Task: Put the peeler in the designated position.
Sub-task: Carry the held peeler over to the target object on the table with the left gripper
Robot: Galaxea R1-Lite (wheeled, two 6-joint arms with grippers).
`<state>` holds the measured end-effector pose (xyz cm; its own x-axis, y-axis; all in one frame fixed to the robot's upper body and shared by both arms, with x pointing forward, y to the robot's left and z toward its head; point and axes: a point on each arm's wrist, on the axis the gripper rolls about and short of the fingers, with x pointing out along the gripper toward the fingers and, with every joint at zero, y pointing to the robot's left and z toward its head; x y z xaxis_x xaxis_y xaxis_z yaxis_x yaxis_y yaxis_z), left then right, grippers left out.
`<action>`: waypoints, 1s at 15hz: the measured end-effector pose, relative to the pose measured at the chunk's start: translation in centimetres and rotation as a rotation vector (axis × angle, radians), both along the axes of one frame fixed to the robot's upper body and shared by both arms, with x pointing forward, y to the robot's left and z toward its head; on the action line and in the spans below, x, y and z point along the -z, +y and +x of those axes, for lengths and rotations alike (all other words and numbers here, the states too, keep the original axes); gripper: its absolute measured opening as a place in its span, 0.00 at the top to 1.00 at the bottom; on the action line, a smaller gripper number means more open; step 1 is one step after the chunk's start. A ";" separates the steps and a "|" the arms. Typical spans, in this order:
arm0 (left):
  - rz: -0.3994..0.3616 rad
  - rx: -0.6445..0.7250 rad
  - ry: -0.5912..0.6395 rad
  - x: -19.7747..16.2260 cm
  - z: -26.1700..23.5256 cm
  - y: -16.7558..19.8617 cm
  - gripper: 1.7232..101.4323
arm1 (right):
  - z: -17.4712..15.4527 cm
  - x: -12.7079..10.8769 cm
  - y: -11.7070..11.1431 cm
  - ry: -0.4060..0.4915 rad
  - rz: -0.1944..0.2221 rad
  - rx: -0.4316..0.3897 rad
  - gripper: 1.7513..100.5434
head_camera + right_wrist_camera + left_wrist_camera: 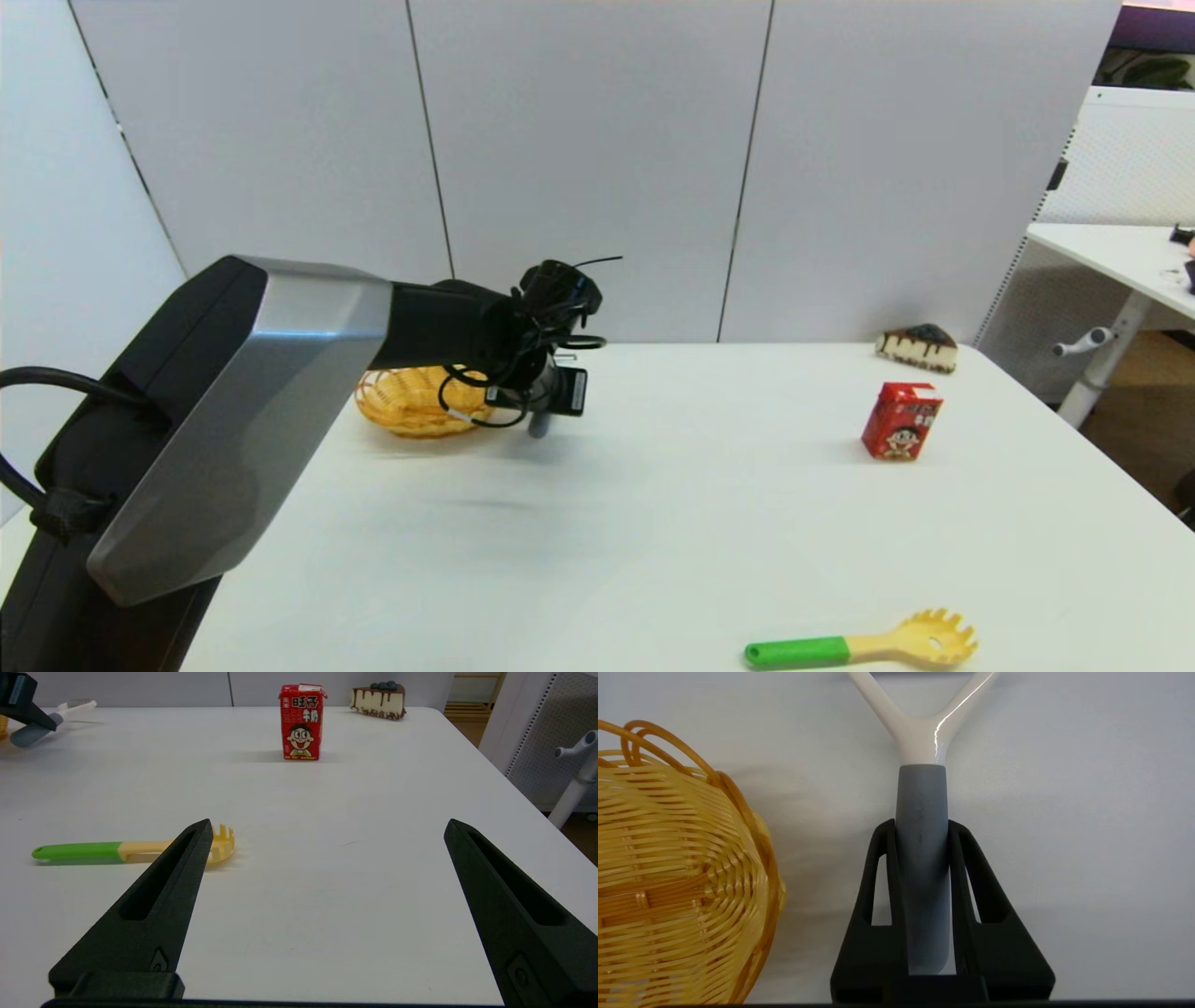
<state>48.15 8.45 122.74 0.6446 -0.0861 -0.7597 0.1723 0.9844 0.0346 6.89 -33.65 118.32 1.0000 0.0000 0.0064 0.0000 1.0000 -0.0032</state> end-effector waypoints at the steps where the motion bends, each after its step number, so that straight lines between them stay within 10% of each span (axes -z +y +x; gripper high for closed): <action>1: 0.000 0.000 0.000 0.0 0.0 0.0 0.84 | 0.0 0.0 0.0 0.000 0.000 0.000 0.03; 15: 0.002 0.000 0.003 0.1 0.1 0.0 0.84 | 0.0 0.0 0.0 -0.001 0.000 0.000 0.03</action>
